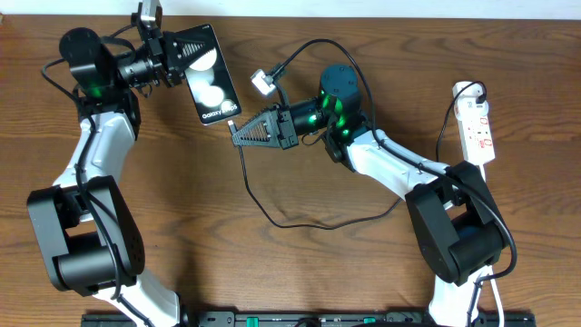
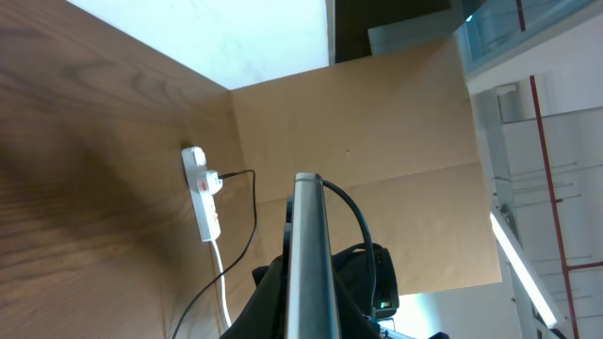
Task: Plug charger to phone and switch on socket
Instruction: 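Align the plug with the phone's bottom port using the right gripper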
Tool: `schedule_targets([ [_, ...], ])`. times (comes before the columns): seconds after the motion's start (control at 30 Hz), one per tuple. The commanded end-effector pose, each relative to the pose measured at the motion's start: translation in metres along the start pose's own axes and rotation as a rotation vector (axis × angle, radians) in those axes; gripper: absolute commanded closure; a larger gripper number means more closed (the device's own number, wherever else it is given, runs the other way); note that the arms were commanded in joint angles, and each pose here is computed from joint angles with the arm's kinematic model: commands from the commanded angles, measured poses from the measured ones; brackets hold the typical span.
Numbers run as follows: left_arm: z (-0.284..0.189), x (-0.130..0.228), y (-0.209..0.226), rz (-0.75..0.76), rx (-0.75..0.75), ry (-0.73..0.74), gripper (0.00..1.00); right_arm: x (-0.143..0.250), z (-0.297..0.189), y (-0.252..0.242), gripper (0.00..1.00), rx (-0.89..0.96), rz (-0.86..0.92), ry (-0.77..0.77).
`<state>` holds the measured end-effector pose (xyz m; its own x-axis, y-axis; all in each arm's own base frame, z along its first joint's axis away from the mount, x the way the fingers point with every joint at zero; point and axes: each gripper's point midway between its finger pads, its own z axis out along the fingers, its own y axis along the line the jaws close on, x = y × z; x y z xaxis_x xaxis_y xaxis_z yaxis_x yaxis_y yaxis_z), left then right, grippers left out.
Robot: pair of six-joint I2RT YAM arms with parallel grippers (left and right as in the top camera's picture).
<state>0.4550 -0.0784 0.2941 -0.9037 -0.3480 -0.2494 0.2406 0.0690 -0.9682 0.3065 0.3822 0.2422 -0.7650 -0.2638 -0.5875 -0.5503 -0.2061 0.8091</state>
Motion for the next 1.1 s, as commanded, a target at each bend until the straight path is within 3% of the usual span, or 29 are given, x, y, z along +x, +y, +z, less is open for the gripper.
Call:
schedule_targets([
  [0.0, 0.000, 0.000, -0.018, 0.061, 0.009, -0.001, 0.93, -0.005, -0.003, -0.003, 0.99, 0.010, 0.001, -0.017],
  [1.07, 0.015, 0.002, -0.020, 0.059, 0.016, -0.002, 0.92, -0.007, -0.003, -0.005, 0.99, 0.020, 0.008, -0.033],
])
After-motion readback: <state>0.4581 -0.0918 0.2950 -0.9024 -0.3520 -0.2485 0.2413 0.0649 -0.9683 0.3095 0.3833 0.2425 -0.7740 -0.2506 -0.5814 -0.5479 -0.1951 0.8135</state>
